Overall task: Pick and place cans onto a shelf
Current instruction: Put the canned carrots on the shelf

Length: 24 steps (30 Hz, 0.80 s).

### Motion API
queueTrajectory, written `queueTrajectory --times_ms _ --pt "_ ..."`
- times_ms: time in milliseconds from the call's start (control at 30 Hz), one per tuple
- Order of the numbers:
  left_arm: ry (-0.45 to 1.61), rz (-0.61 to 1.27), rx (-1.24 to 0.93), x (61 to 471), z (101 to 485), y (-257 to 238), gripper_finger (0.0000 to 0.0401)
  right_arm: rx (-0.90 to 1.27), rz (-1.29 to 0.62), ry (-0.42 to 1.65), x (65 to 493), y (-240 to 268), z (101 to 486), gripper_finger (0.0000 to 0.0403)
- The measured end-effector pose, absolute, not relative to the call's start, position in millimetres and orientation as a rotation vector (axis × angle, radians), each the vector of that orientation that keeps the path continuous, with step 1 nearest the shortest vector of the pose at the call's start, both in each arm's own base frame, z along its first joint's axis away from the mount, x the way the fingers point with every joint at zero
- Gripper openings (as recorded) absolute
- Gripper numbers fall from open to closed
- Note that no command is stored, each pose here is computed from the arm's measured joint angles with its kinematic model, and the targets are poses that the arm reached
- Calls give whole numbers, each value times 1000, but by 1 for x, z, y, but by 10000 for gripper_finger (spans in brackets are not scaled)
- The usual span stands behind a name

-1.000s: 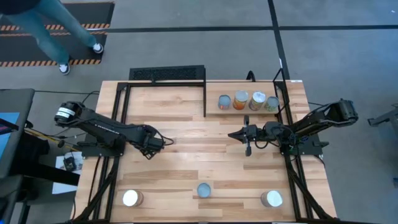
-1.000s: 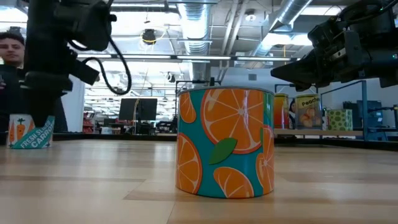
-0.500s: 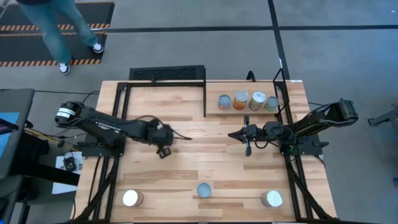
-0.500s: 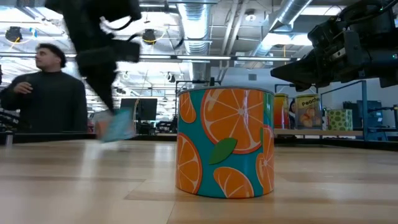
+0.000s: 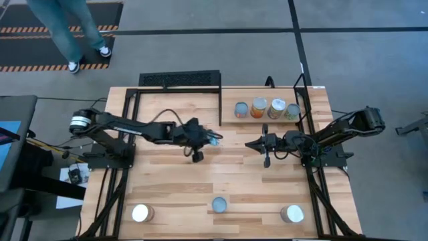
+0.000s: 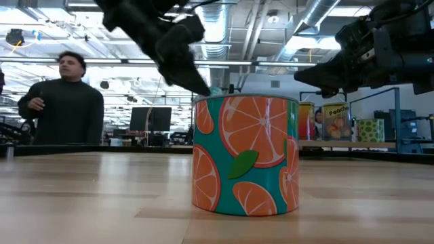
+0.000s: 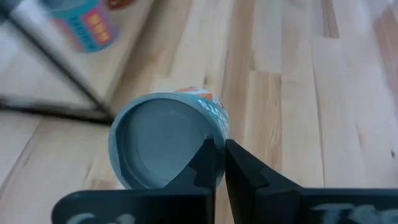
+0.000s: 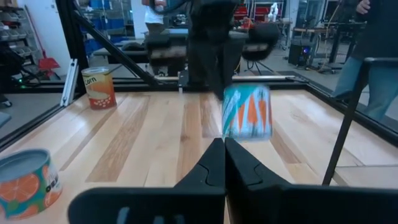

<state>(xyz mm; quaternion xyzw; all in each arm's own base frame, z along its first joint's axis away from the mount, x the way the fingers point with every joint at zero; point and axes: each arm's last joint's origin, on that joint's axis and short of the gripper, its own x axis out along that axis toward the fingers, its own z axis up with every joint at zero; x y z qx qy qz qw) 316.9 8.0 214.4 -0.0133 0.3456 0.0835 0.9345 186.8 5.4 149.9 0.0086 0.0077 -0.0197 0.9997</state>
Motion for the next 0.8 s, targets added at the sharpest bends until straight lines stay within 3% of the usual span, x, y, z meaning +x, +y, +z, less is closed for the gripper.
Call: queueTrajectory --times_ms 400,800 --pt "783 104 68 379 196 9 5 17 -39 13 187 5 151 10" --pt "835 78 25 392 181 15 5 17 -37 15 187 5 150 11"
